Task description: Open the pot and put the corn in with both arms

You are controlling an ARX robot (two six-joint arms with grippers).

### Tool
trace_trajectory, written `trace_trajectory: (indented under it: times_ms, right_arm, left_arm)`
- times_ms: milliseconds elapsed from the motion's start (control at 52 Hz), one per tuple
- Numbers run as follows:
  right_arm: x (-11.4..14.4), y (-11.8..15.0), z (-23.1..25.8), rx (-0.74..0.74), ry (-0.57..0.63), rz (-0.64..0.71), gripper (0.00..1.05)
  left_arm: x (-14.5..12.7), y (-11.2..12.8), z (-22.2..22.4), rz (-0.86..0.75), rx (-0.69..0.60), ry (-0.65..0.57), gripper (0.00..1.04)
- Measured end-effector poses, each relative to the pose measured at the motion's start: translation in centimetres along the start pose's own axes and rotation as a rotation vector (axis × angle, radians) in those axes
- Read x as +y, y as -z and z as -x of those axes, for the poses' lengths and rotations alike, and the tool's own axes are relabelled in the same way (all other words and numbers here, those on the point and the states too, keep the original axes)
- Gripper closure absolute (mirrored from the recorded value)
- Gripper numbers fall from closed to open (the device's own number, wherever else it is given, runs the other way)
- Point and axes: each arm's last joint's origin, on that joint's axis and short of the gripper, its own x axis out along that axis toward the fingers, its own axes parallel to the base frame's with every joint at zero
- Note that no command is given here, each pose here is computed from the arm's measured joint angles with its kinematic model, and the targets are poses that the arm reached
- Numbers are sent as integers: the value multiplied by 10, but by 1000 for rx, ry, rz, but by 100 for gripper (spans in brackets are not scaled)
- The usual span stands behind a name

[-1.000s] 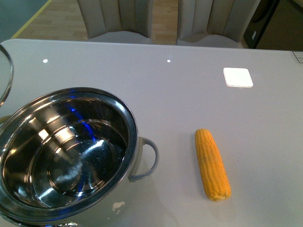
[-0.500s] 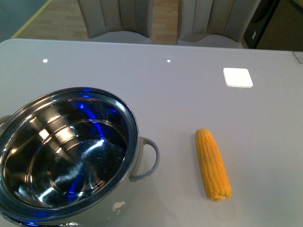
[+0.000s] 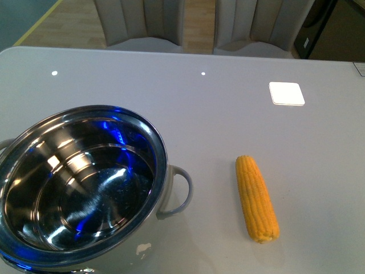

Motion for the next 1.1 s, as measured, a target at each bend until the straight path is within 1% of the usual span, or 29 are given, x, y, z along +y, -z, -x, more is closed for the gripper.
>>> trace_trajectory:
  times_ms: [135,365,558,885,1096]
  right_arm:
    - [0,0,0,0,0,0,9]
    - [0,0,0,0,0,0,9]
    - [0,0,0,0,0,0,9]
    - [0,0,0,0,0,0,9]
    - [0,0,0,0,0,0,9]
  left_arm:
    - [-9,7,-16,32,-14,54,64]
    - [-22,22,-30,0,-30,132,64]
    - [-21,37,-37,-19,-8,129,64]
    - [-10,57,-43,-9,25,106,64]
    - [-9,59,-47,-3,19,109,64]
